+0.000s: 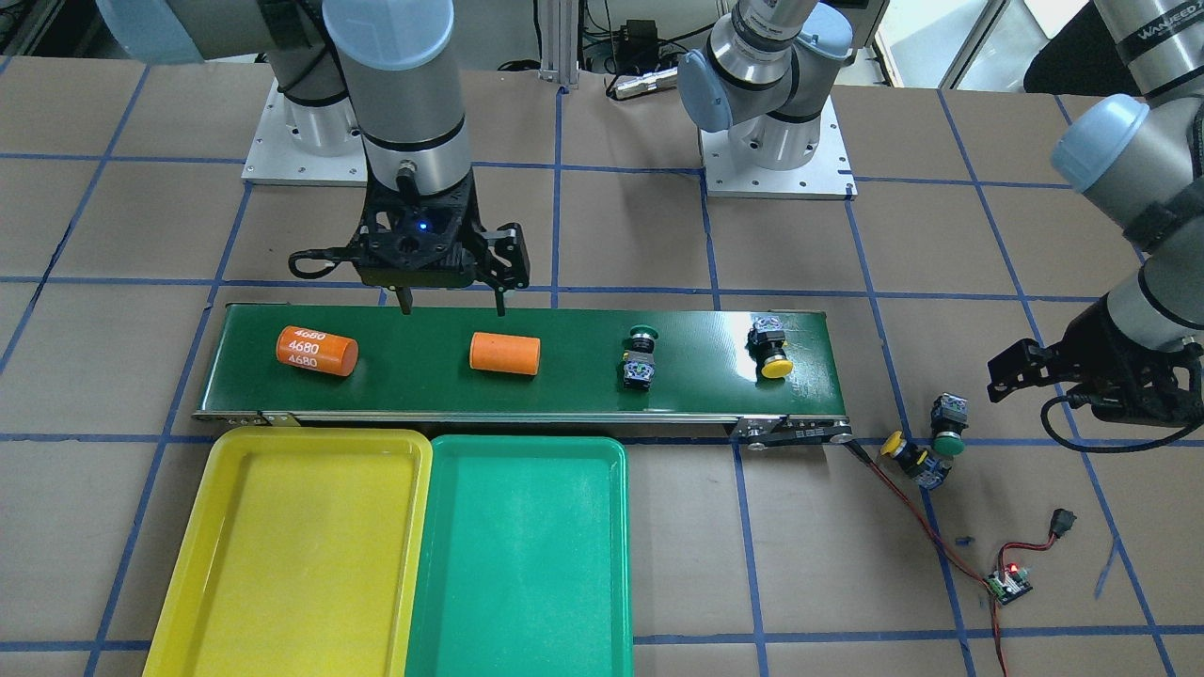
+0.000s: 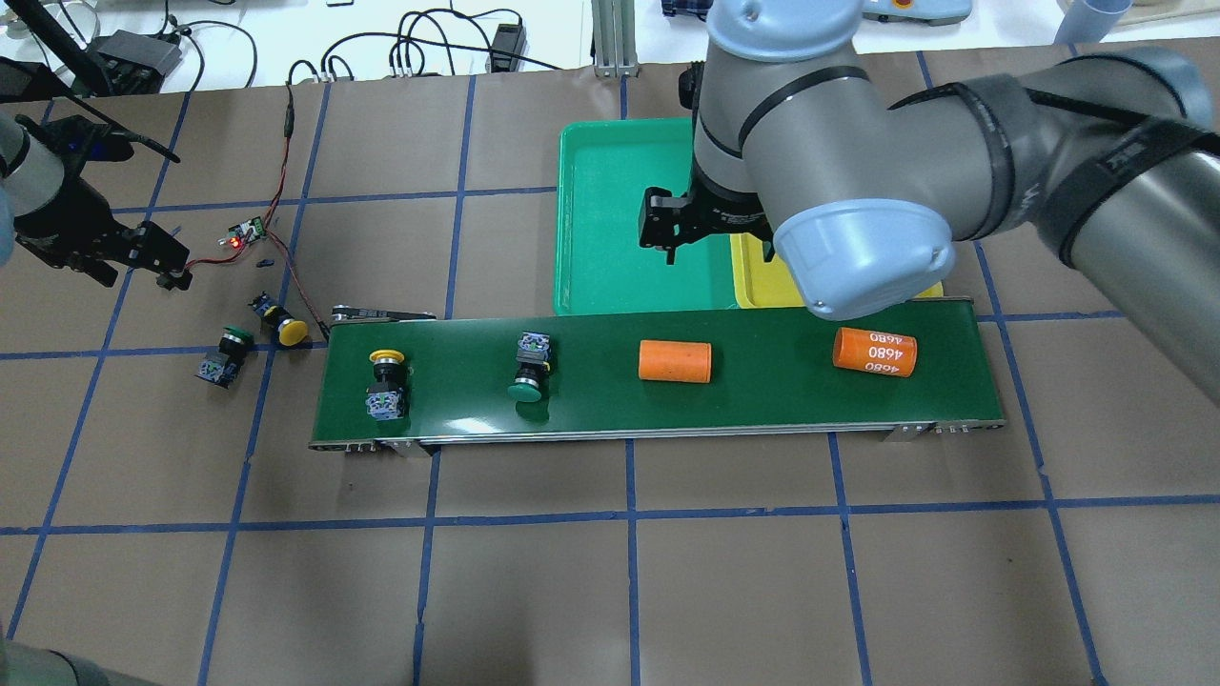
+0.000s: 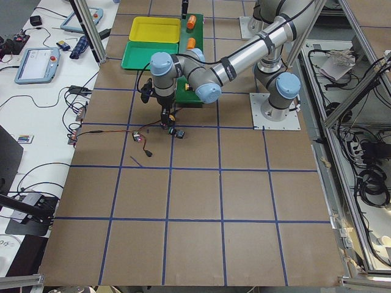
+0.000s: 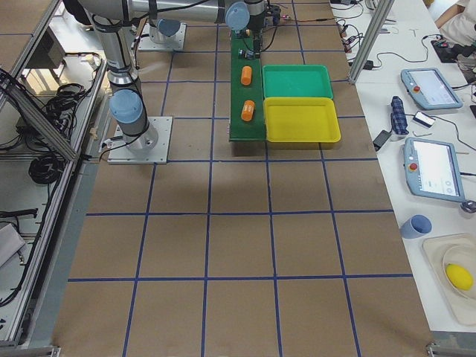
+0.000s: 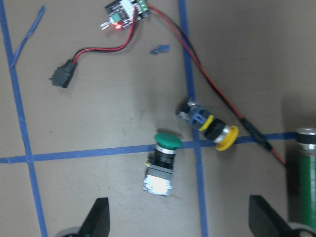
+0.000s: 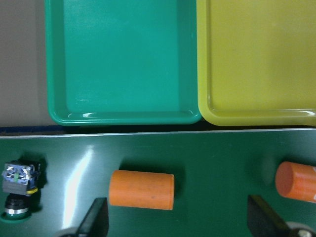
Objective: Sort buttons by color to trays
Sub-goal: 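Lower right gripper toward the belt while left gripper withdraws, then grasp a green-capped button on the belt with right gripper while left grasps another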
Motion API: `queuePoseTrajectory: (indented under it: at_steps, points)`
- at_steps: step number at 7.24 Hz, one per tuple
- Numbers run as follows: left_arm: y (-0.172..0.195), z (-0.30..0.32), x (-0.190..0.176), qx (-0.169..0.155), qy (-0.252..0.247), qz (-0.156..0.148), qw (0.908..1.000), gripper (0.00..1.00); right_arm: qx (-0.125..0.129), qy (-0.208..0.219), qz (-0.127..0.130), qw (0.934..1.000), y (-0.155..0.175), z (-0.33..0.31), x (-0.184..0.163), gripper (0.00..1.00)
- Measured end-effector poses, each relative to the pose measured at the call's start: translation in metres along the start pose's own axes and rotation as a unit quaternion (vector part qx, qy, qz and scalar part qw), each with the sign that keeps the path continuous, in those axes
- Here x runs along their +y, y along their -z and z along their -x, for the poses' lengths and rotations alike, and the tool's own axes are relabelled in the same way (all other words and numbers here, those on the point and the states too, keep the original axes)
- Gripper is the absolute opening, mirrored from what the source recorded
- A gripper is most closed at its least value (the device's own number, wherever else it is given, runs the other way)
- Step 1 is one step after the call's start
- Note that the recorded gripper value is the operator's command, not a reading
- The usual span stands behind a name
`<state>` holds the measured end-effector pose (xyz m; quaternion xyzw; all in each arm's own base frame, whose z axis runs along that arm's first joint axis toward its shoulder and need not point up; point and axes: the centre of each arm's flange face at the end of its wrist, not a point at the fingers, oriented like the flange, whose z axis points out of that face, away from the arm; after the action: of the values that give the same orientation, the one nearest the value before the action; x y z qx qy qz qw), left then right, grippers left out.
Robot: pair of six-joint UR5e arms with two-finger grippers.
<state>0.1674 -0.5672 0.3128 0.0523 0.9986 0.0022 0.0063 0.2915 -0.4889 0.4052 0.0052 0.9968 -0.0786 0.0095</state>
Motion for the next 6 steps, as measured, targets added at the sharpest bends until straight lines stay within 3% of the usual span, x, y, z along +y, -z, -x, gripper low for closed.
queuePoseTrajectory:
  at_steps: [1, 3, 6]
  points:
    - [-0.014, 0.006, -0.003, 0.001, -0.027, 0.002, 0.9996, 0.80, -0.007, 0.008, -0.017, 0.9998, -0.010, 0.025, 0.002, 1.00]
    - [-0.038, 0.014, -0.010, 0.001, -0.071, 0.000, 0.9975, 0.79, -0.016, 0.011, -0.024, 0.9995, -0.033, 0.068, 0.013, 1.00]
    - [-0.084, 0.013, -0.004, 0.030, -0.078, 0.018, 0.9963, 0.80, -0.033, 0.021, -0.040, 0.9984, -0.080, 0.138, 0.039, 0.97]
